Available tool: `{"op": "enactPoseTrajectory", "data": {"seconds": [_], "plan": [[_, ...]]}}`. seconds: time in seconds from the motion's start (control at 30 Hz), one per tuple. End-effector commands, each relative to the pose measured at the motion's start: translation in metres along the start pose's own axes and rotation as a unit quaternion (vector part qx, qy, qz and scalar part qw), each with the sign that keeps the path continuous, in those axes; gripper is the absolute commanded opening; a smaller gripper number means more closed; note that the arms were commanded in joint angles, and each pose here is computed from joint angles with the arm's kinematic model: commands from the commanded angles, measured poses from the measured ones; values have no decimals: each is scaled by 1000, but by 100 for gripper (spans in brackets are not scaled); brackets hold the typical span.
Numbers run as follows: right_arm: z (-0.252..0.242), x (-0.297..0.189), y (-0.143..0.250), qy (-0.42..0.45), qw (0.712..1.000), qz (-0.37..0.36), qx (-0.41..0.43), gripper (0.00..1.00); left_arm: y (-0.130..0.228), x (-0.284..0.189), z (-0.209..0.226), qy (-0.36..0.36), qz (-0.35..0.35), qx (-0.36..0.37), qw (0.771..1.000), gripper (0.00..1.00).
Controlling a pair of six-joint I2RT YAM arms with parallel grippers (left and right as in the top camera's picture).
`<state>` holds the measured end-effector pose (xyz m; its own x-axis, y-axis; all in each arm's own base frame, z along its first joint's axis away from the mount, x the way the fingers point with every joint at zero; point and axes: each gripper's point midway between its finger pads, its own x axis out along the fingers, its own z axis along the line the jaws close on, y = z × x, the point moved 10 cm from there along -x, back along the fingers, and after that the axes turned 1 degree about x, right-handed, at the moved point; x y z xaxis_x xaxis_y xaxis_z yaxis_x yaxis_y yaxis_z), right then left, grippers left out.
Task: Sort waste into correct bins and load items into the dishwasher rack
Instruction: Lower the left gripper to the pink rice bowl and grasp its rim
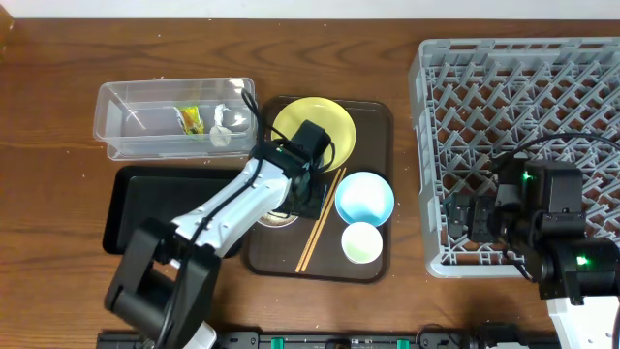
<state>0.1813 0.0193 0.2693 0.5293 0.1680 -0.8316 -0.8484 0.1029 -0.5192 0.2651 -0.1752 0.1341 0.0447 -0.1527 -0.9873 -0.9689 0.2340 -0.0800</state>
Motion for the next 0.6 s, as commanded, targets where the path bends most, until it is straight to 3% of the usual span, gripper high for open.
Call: {"op": "enactPoseTrajectory", "data": {"seconds": [0.0,0.23,0.57], "plan": [[3,-5,-3,-7,1000,-8,1,99,-4,7,1,-14,1,4,1000,44],[3,-5,-3,-7,1000,-8,1,99,-3,13,2,-17,10,3,1000,37],[3,-5,-3,-6,1000,-8,1,99,2,16,4,-20,18,2,1000,15]]}}
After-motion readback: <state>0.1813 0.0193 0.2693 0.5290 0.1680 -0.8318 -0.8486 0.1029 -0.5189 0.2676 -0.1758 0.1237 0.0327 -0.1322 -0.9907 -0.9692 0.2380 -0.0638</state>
